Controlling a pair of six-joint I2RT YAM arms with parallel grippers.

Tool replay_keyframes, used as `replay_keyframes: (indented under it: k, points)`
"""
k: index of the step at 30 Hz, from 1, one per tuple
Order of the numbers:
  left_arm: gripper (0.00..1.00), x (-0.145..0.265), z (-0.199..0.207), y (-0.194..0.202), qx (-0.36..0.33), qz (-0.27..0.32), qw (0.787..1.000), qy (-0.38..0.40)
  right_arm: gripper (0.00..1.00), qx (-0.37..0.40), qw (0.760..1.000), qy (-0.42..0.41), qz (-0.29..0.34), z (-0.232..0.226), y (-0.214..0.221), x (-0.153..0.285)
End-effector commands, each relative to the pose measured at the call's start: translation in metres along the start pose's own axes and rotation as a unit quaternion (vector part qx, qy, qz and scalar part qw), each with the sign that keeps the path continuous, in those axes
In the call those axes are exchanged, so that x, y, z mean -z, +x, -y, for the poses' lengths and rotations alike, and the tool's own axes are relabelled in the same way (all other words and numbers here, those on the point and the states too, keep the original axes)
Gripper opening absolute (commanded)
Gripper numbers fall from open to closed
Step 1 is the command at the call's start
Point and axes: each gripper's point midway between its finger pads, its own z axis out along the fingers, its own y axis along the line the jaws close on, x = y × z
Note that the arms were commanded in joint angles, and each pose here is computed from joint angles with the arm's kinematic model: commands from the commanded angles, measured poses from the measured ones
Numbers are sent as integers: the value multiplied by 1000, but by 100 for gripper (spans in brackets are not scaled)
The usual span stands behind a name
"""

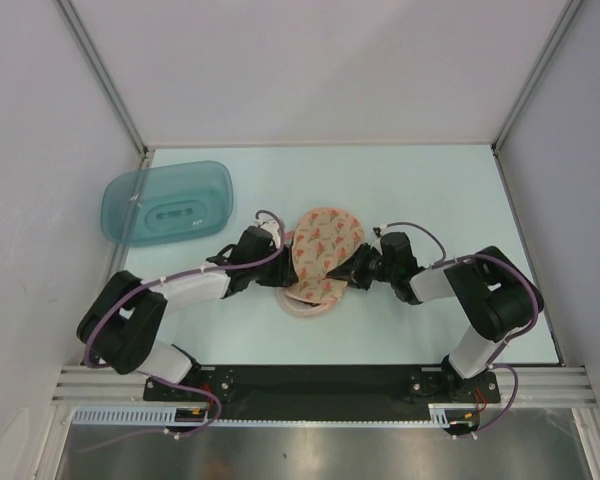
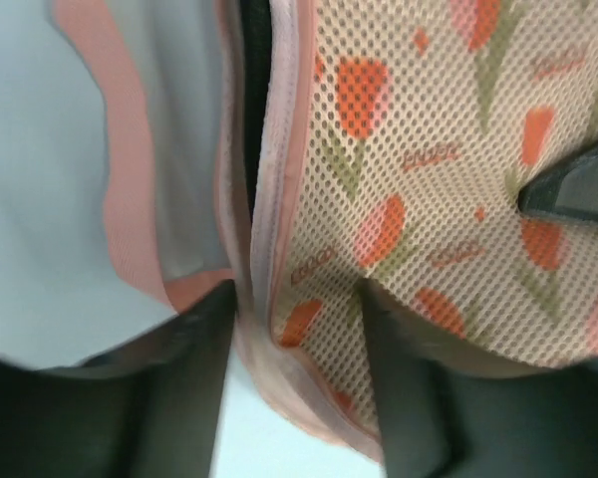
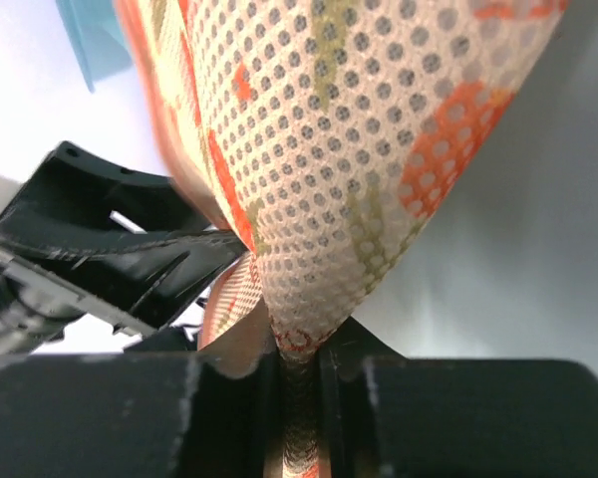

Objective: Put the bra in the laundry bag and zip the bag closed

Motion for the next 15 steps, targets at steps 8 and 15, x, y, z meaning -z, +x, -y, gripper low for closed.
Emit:
replay_keyframes:
  k: [8,15]
  points:
    - [65,108,23,-39,10,231,972,-42,7,-101,982,34,153,-18,-21,-2]
    - [57,100,87,23,-72,242,963,95,15,-171,958,83,215,-14,-20,7]
